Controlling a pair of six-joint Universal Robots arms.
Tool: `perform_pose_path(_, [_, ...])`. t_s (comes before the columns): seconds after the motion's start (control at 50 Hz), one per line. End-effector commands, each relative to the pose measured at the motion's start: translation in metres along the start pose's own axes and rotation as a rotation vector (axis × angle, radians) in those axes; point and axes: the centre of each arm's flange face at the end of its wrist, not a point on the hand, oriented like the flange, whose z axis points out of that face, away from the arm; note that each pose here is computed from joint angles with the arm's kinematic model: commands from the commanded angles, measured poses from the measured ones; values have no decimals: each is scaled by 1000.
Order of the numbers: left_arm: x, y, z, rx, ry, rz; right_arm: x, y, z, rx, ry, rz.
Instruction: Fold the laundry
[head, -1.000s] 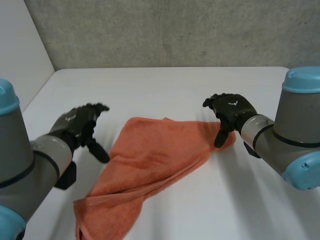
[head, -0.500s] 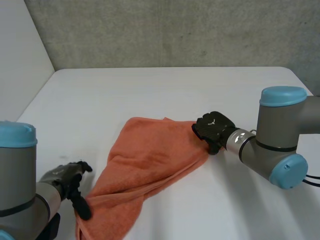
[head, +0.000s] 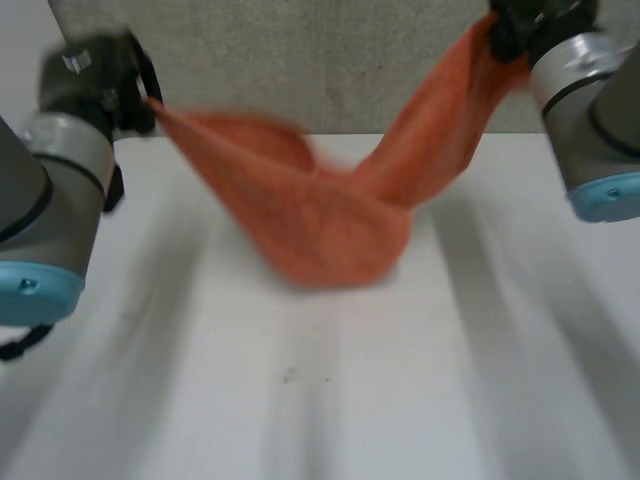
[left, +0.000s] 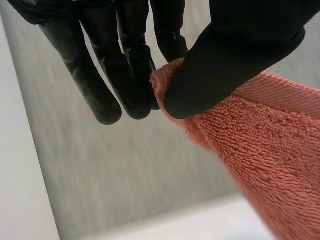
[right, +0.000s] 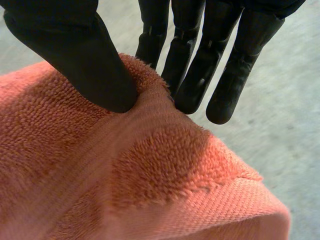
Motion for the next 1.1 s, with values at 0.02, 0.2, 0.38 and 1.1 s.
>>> perform_pose_path(0.02, [-2,-34,-4,351,-3,45,20,13,-26,-75,28,64])
perform_pose_path(0.2, [-9,56,-31,122,82,185,16,71,-69,-383,-81,-11])
perform_pose_path(0.38, [-25,128,-48,-143,68,226,9,129,-99,-652,-176,-90])
perform_pose_path(1.1, [-40,80,-54,-207,8,121,55,119,-121,-635,-47,77])
